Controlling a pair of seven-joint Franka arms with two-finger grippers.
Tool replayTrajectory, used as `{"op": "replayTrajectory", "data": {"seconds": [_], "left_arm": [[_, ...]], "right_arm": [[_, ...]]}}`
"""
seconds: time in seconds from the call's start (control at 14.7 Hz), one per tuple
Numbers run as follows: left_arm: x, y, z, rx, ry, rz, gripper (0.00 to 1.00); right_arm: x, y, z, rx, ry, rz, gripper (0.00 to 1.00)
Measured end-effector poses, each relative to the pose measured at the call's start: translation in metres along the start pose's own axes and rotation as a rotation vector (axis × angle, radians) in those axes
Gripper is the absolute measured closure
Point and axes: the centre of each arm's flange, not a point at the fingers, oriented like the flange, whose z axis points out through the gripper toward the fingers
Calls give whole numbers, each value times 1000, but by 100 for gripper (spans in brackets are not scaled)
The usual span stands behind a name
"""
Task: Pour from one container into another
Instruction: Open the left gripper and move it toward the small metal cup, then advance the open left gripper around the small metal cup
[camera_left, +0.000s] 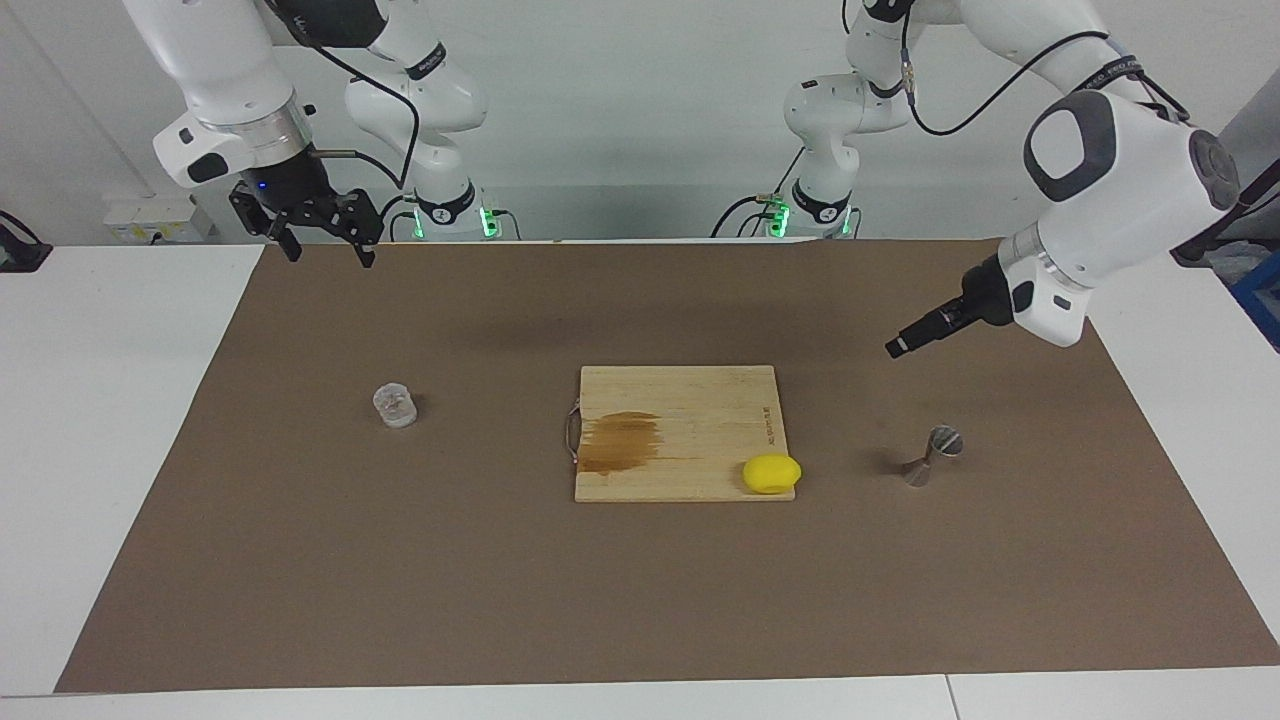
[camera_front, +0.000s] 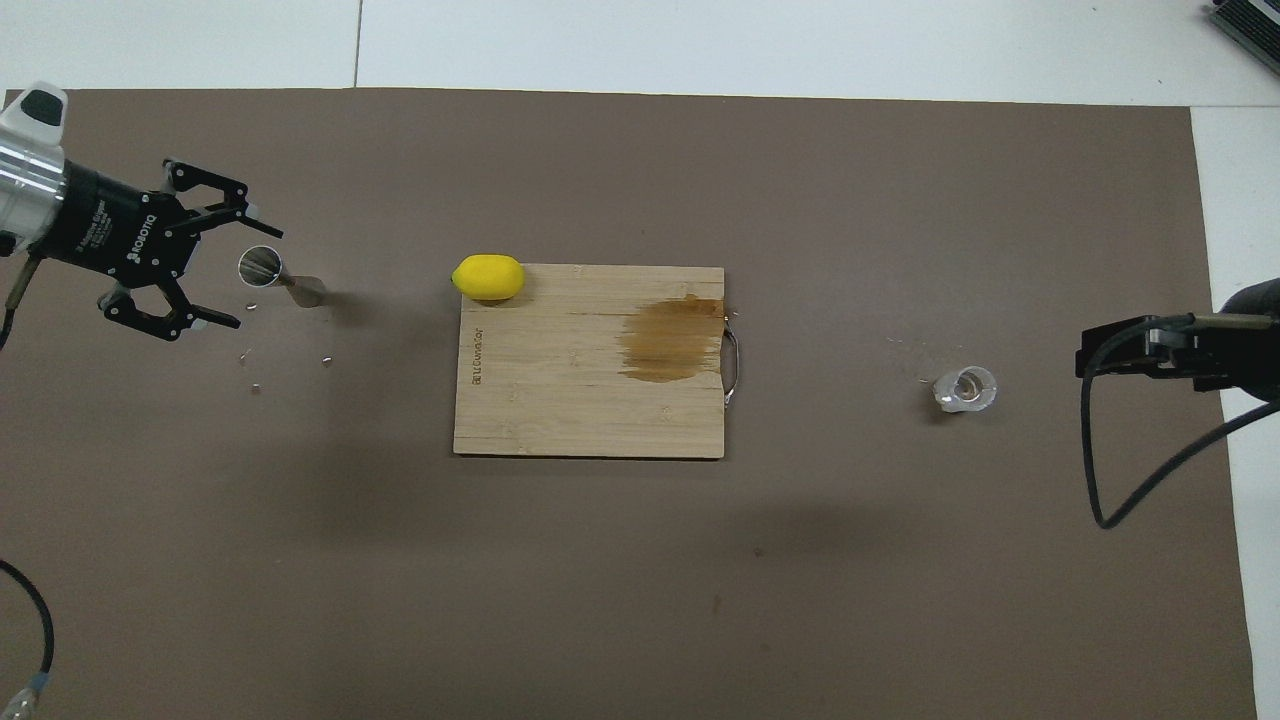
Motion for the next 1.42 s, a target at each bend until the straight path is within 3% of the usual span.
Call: {"op": "replayTrajectory", "data": {"seconds": [0.34, 0.68, 1.02, 1.42], "left_arm": [[88, -25, -3, -157, -149, -420, 0], [138, -55, 20, -282, -309, -620, 0], [162, -83, 62, -324, -382, -758, 0], [156, -87, 79, -351, -411, -778, 0]], "right_arm": [[3, -1, 5, 0, 2, 0, 0], [24, -5, 20, 3, 15, -1, 0], [36, -5, 24, 4, 22, 10, 0], [35, -7, 24, 4, 21, 19, 0]]}}
